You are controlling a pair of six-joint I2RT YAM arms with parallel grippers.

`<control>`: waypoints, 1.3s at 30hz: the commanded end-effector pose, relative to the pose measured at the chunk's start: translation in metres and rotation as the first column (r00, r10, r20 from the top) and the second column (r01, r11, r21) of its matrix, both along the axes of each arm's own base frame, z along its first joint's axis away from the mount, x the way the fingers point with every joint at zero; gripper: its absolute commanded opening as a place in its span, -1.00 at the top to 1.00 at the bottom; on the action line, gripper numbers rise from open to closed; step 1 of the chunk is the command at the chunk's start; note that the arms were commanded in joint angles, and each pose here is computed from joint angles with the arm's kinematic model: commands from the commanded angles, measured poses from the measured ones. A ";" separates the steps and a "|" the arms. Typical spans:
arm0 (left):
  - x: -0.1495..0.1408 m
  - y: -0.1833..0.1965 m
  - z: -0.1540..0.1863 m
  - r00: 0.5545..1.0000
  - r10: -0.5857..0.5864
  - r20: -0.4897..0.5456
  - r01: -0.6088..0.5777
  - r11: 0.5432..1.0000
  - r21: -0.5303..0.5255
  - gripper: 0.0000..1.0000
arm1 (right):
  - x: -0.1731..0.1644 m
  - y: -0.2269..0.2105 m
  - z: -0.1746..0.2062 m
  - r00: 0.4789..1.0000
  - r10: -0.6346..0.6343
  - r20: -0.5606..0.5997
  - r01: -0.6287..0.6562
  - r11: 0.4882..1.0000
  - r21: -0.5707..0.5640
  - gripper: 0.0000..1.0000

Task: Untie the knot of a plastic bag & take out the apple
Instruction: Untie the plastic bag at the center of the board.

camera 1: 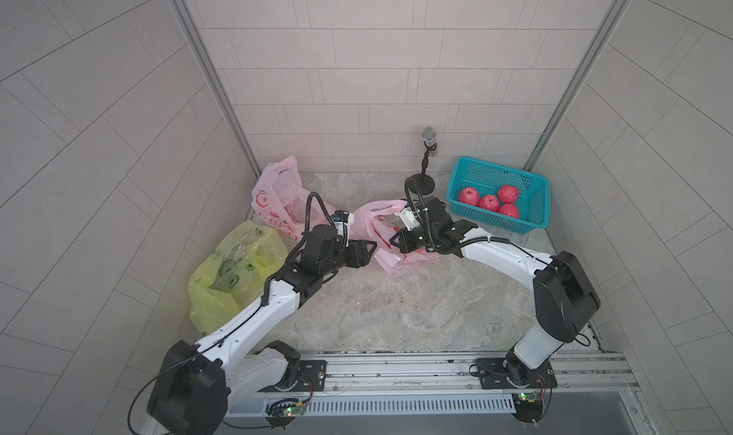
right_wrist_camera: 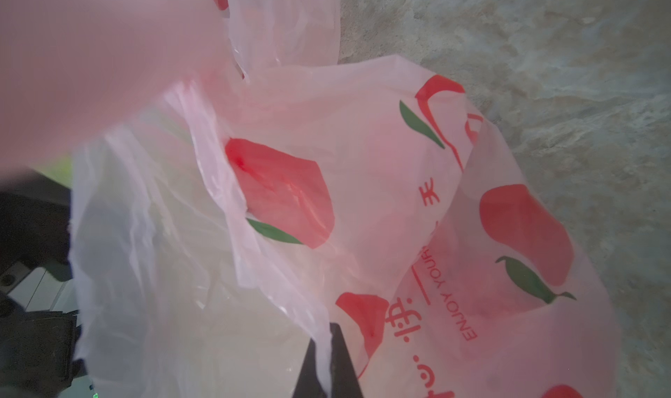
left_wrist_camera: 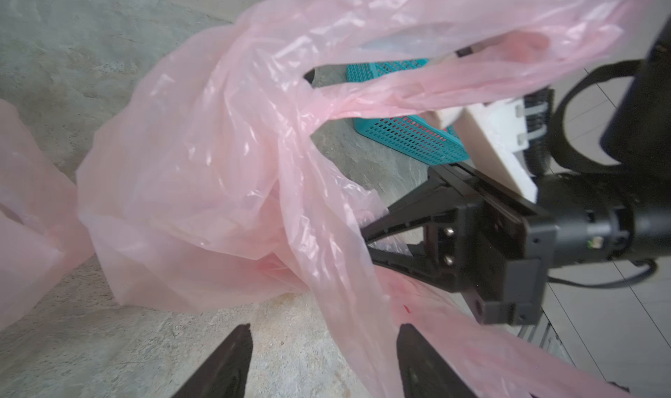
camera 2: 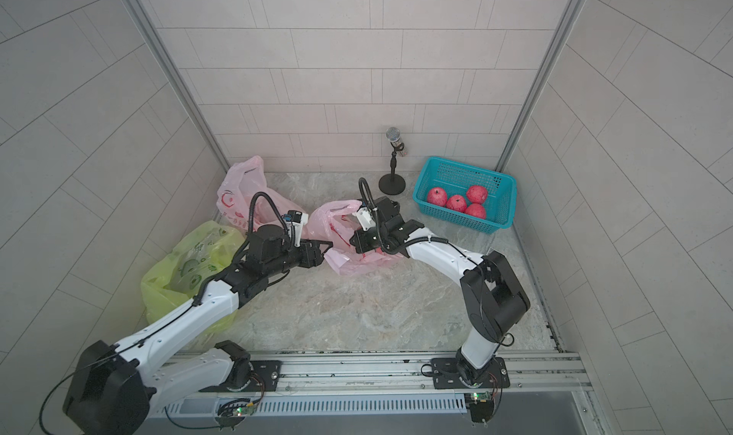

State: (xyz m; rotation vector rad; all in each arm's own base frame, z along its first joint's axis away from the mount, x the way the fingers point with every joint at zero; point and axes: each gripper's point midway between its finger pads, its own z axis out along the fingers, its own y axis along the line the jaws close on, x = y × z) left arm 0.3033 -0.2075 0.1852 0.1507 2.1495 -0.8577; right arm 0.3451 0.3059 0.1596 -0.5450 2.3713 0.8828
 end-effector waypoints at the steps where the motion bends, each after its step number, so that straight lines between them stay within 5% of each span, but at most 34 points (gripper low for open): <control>1: 0.023 -0.011 0.011 0.999 0.041 0.035 -0.038 0.996 -0.081 -0.40 | -0.003 -0.002 0.022 0.999 0.000 0.045 -0.002 1.000 0.027 1.00; 6: 0.042 -0.025 -0.006 1.000 0.024 -0.005 -0.024 0.996 -0.080 -0.26 | -0.007 -0.008 0.025 0.998 -0.005 0.055 0.004 1.000 0.015 1.00; 19: 0.069 -0.059 0.006 0.999 -0.048 -0.019 0.044 0.981 -0.190 1.00 | 0.000 -0.027 0.029 0.996 -0.079 0.043 0.078 0.997 0.008 1.00; 26: 0.065 -0.028 -0.002 0.998 -0.009 -0.068 0.002 0.994 -0.106 1.00 | 0.023 -0.065 0.045 0.971 -0.237 0.019 0.236 0.971 0.047 1.00; 39: 0.044 0.115 -0.037 0.940 0.201 -0.275 -0.157 0.972 0.175 1.00 | 0.034 -0.166 0.025 0.867 -0.494 -0.065 0.493 0.869 -0.021 1.00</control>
